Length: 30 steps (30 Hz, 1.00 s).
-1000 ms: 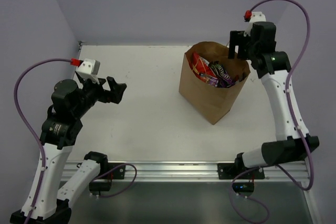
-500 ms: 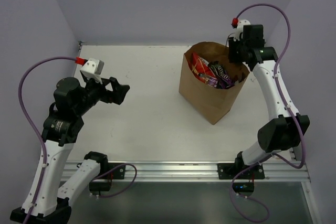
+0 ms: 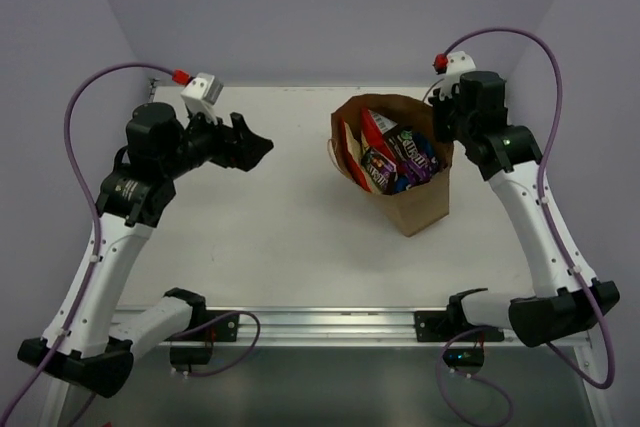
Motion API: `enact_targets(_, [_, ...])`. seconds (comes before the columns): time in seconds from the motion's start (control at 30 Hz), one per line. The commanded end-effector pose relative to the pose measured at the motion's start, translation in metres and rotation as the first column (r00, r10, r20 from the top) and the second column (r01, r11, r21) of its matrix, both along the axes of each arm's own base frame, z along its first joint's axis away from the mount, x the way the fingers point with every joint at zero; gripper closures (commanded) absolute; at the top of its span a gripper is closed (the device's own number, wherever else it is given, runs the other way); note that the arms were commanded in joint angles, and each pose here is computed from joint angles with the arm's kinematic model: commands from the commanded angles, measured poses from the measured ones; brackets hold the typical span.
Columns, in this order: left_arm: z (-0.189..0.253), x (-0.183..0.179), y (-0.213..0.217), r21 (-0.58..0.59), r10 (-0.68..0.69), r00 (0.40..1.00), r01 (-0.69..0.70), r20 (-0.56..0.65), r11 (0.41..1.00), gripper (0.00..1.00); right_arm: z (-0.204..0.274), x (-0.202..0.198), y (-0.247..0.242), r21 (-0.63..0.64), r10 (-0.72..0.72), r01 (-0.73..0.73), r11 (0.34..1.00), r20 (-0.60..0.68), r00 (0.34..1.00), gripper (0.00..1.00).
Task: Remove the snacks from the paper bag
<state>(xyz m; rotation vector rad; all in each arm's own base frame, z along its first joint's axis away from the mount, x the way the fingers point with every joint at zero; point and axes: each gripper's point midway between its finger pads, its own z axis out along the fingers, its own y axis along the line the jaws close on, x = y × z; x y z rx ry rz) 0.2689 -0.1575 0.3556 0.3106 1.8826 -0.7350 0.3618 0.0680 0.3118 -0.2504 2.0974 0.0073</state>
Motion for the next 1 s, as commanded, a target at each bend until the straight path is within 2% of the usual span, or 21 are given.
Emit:
enact_targets(0.0, [0.054, -0.001, -0.037, -0.092, -0.049, 0.994, 0.058, 0.097, 0.994, 0.08, 0.062, 0.005, -0.003, 0.03, -0.073, 0.068, 0.997, 0.245, 0.967, 1.0])
enact_targets(0.03, [0.05, 0.007, -0.049, -0.094, -0.048, 0.997, 0.054, 0.067, 0.994, 0.07, 0.06, 0.003, 0.001, 0.044, -0.074, 0.065, 0.997, 0.238, 0.968, 1.0])
enact_targets(0.07, [0.061, -0.002, -0.071, -0.104, -0.099, 0.992, 0.107, 0.083, 0.989, 0.07, 0.059, 0.002, 0.002, 0.049, -0.081, 0.071, 0.996, 0.235, 0.969, 1.0])
enact_targets(0.13, [0.055, 0.009, -0.096, -0.095, -0.074, 0.996, 0.079, 0.047, 0.992, 0.05, 0.059, -0.001, 0.001, 0.075, -0.122, 0.108, 0.991, 0.235, 0.964, 1.0])
enact_targets(0.17, [0.065, -0.002, -0.12, -0.103, -0.12, 0.991, 0.126, 0.061, 0.987, 0.05, 0.058, -0.001, 0.002, 0.079, -0.126, 0.11, 0.991, 0.238, 0.963, 1.0])
enact_targets(0.23, [0.055, 0.009, -0.146, -0.081, -0.091, 0.995, 0.094, 0.033, 0.992, 0.05, 0.061, -0.005, 0.001, 0.099, -0.152, 0.131, 0.986, 0.25, 0.956, 1.0])
enact_targets(0.27, [0.064, -0.002, -0.165, -0.096, -0.133, 0.99, 0.137, 0.041, 0.986, 0.05, 0.063, -0.007, 0.003, 0.106, -0.152, 0.128, 0.986, 0.255, 0.955, 1.0])
enact_targets(0.33, [0.054, 0.009, -0.187, -0.083, -0.096, 0.995, 0.097, 0.015, 0.992, 0.06, 0.067, -0.012, 0.003, 0.118, -0.175, 0.147, 0.982, 0.273, 0.946, 1.0])
enact_targets(0.4, [0.064, 0.004, -0.209, -0.098, -0.099, 0.994, 0.102, 0.038, 0.99, 0.07, 0.07, -0.015, 0.004, 0.125, -0.183, 0.153, 0.98, 0.29, 0.939, 1.0])
enact_targets(0.5, [0.04, 0.016, -0.246, -0.055, -0.096, 0.995, 0.096, 0.009, 0.994, 0.1, 0.074, -0.019, 0.003, 0.139, -0.198, 0.163, 0.977, 0.297, 0.934, 1.0])
enact_targets(0.8, [-0.002, 0.051, -0.272, 0.008, 0.002, 1.0, -0.002, -0.011, 1.0, 0.24, 0.076, -0.023, 0.01, 0.168, -0.181, 0.135, 0.976, 0.294, 0.939, 1.0])
enact_targets(0.97, [-0.01, 0.056, -0.288, -0.002, -0.026, 1.0, 0.026, -0.015, 1.0, 0.32, 0.073, -0.025, 0.013, 0.172, -0.172, 0.125, 0.977, 0.29, 0.942, 1.0])
